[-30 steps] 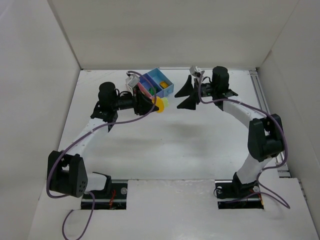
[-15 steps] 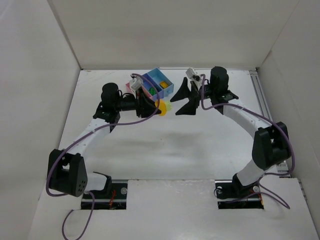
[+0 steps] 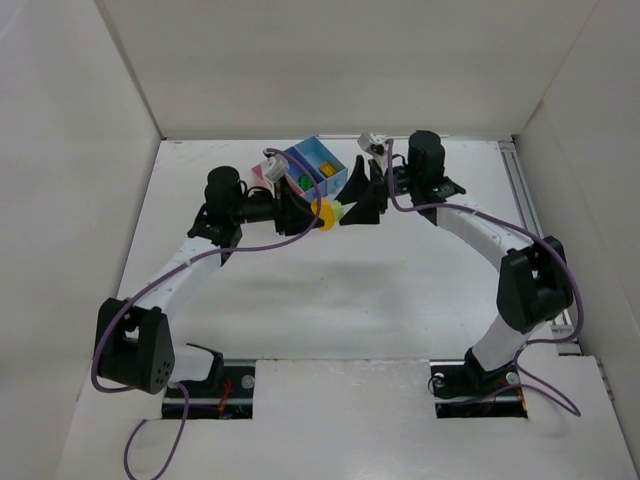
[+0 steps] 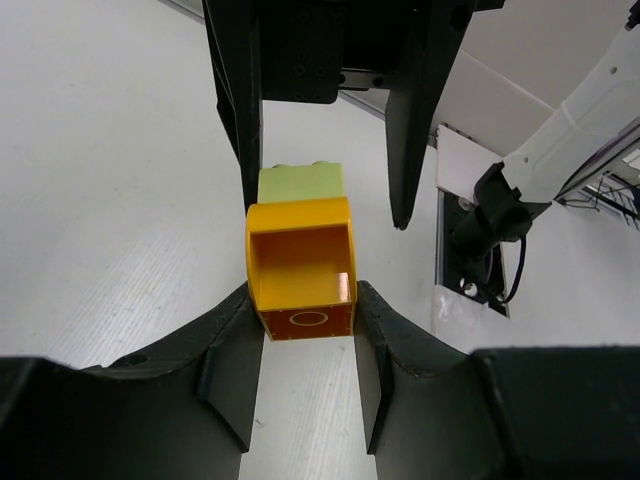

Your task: Sort the legos into containers by color

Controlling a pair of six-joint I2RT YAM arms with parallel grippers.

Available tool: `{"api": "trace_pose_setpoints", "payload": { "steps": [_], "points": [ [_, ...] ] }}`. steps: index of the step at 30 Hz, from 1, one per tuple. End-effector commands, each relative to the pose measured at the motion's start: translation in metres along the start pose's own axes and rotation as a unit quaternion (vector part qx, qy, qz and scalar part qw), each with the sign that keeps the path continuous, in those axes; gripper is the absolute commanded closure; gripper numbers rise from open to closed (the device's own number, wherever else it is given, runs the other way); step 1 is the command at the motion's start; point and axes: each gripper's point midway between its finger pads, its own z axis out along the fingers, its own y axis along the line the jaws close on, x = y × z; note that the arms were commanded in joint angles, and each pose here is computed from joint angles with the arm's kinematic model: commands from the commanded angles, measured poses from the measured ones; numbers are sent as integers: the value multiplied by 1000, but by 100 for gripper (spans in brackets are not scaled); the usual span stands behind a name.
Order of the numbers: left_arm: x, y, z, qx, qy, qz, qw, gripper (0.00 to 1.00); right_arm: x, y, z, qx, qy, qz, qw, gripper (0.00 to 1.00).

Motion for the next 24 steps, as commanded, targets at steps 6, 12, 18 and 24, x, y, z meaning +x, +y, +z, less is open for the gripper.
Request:
{"api": "trace_pose_setpoints", "payload": {
  "steps": [6,12,18,24],
  "points": [
    [-17,-4,-2,-12,-20,42,999,100,-14,7,10,-26,1,-15,1000,64],
    [-14,-1,-5,-32,-19,40,999,100,-14,2,3,-16,-1,-10,1000,98],
    [-14,18,-25,-112,-31,45,992,100,-21,-24,-39,44,-17,-9,999,100],
    [-19,38,-58,-186,-77,16,979,100,-28,-58,-81,109,-33,3,993,100]
  ]
}}
